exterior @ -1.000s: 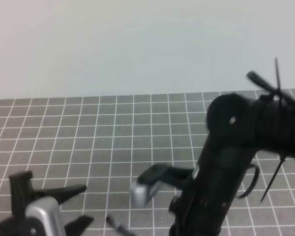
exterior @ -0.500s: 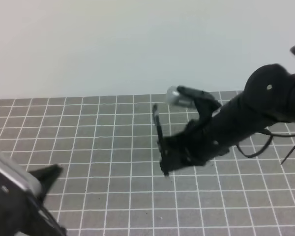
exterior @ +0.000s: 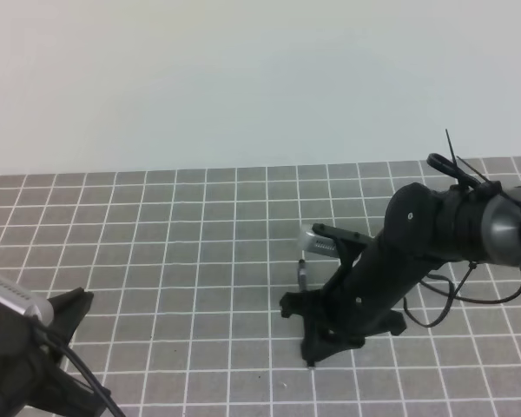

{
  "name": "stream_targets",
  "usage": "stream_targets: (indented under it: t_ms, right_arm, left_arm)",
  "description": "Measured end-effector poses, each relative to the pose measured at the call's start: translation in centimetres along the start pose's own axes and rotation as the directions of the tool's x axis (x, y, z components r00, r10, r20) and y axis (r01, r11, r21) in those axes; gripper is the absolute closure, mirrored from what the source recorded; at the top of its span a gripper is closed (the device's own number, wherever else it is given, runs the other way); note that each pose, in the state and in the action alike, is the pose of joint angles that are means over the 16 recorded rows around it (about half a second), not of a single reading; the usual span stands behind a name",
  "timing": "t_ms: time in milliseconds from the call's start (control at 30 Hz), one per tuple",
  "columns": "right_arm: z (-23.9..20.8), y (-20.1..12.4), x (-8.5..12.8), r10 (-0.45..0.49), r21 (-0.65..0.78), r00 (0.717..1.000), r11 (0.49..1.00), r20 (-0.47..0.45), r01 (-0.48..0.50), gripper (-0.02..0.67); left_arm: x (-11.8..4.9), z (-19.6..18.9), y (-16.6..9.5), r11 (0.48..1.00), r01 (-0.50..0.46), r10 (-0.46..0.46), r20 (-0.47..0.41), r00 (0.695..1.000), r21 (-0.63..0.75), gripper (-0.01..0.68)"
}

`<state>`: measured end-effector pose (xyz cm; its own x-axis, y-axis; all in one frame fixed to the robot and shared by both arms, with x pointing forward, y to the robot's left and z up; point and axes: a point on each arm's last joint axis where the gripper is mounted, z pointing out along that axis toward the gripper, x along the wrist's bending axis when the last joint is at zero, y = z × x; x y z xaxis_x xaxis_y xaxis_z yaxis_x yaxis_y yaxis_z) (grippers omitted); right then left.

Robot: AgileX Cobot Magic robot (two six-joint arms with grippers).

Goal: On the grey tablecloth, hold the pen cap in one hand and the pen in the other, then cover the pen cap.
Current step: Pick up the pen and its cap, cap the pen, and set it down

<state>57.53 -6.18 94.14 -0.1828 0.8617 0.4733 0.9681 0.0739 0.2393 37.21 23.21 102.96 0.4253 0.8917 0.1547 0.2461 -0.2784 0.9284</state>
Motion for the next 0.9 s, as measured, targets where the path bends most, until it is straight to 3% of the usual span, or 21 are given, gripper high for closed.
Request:
stream_targets:
  t_ms: [367,767,900]
  right_arm:
    - [0.69,-0.42,-1.06,-0.037,0.051,0.996,0.998,0.085,0.033,0.61]
    - [0.42,-0.37,-1.01,-0.086,0.066,0.992,0.995,0.095,0.08,0.361]
    - [-0.15,-0.01,-0.56,-0.088,0.041,0.993,0.996,0.081,0.085,0.307]
  left_arm:
    - [-0.25,-0.01,0.07,1.0,-0.011,0.011,0.028,1.0,-0.008,0.672]
    - [-0.25,0.0,0.07,0.999,-0.043,0.043,0.027,0.999,-0.009,0.672]
    - [-0.24,0.0,0.07,0.999,-0.051,0.051,0.026,0.998,-0.009,0.672]
